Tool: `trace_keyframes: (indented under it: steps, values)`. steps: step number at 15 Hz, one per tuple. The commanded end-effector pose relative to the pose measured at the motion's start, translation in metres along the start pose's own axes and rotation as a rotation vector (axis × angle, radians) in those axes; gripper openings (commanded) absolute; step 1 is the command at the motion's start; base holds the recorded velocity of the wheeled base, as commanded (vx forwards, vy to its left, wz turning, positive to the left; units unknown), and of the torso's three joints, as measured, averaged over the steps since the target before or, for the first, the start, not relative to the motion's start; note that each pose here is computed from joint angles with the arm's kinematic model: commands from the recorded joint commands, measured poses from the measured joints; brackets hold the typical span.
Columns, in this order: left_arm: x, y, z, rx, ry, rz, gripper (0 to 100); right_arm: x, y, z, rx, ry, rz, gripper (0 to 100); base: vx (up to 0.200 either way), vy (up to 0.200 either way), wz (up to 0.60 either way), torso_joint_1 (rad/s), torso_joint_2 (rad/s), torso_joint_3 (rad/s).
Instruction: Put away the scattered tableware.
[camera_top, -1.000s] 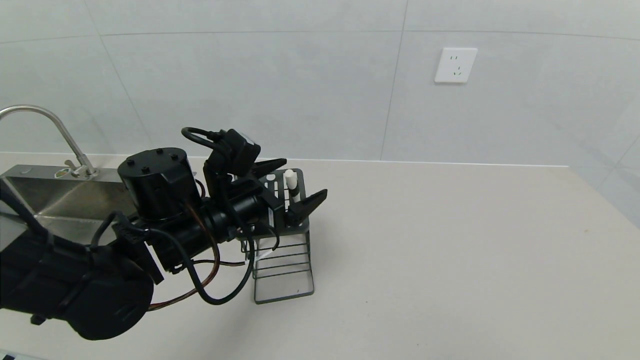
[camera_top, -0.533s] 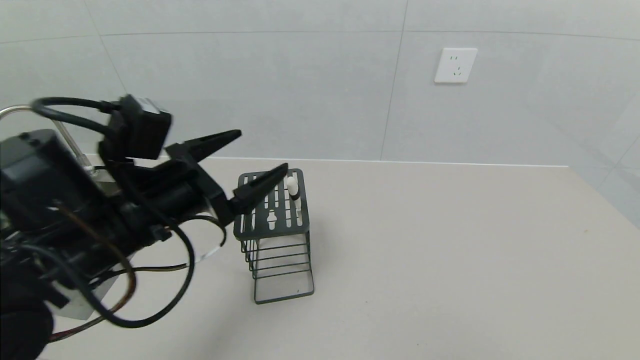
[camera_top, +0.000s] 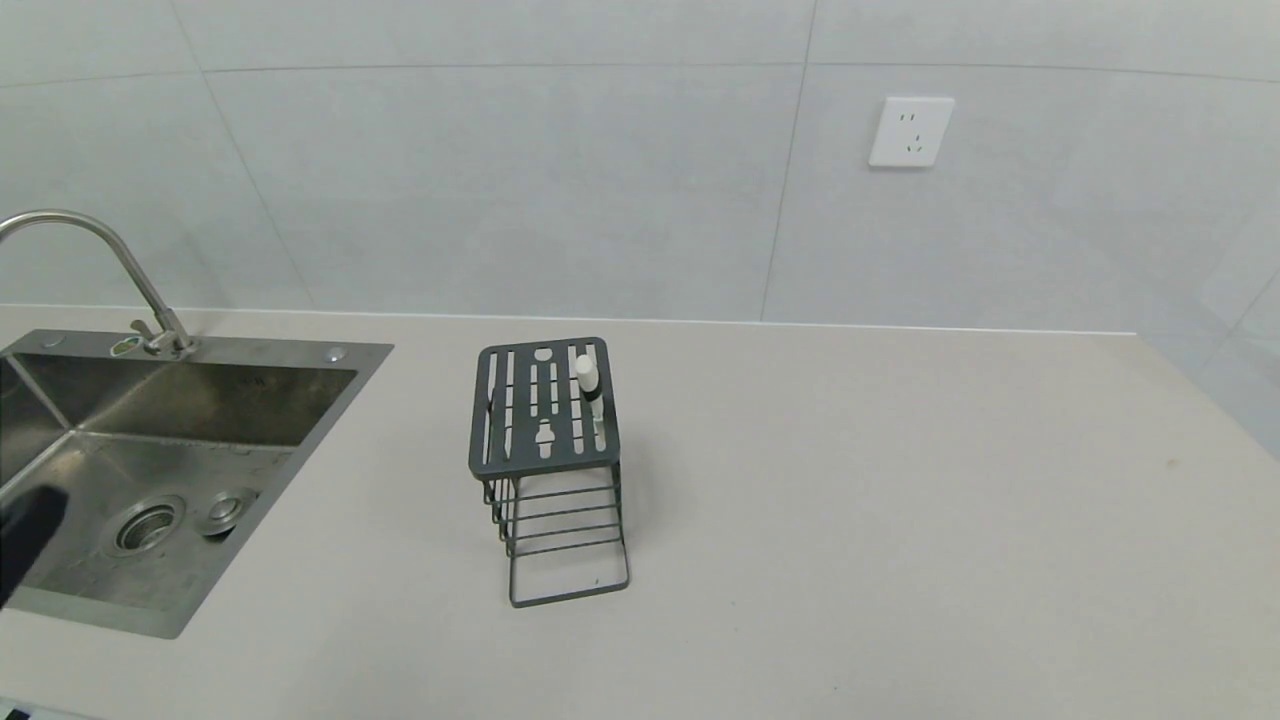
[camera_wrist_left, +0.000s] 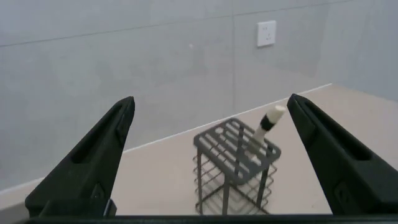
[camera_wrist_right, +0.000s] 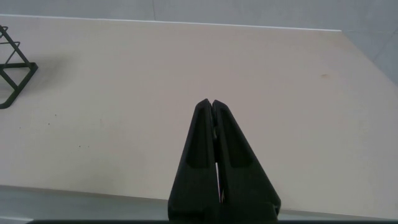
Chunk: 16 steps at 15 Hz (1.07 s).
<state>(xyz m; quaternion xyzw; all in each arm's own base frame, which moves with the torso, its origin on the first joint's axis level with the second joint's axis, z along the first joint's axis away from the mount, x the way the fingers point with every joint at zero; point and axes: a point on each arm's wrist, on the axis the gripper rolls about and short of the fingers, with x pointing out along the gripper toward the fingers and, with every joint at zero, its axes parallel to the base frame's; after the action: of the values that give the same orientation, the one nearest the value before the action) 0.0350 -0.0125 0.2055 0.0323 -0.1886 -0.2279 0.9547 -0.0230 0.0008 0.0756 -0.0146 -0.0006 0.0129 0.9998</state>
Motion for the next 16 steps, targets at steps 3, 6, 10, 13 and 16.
trace_keyframes:
  steps: [3, 6, 10, 13, 16]
  values:
    - [-0.083, -0.033, -0.055, 0.027, 0.029, 0.105, 100, 0.0, 0.0, 0.0, 0.002, 0.001, 0.0, 0, 0.0, 0.0, 0.0, 0.0, 0.0, 0.0]
    - [-0.093, -0.036, -0.089, 0.001, 0.289, 0.229, 100, 0.0, 0.0, 0.0, 0.002, 0.001, 0.0, 0, 0.0, 0.0, 0.0, 0.0, 0.0, 0.0]
    - [-0.098, -0.034, -0.099, -0.061, 0.389, 0.389, 100, 0.0, 0.0, 0.0, 0.002, -0.001, 0.002, 0, 0.0, 0.0, 0.0, 0.0, 0.0, 0.0]
    - [-0.098, -0.034, -0.099, -0.047, 0.393, 0.405, 100, 0.0, 0.0, 0.0, 0.011, 0.001, 0.002, 0, 0.0, 0.0, 0.0, 0.0, 0.0, 0.0]
    - [-0.098, -0.034, -0.099, -0.059, 0.39, 0.398, 100, 0.0, 0.0, 0.0, 0.009, 0.001, 0.002, 0, 0.0, 0.0, 0.0, 0.0, 0.0, 0.0]
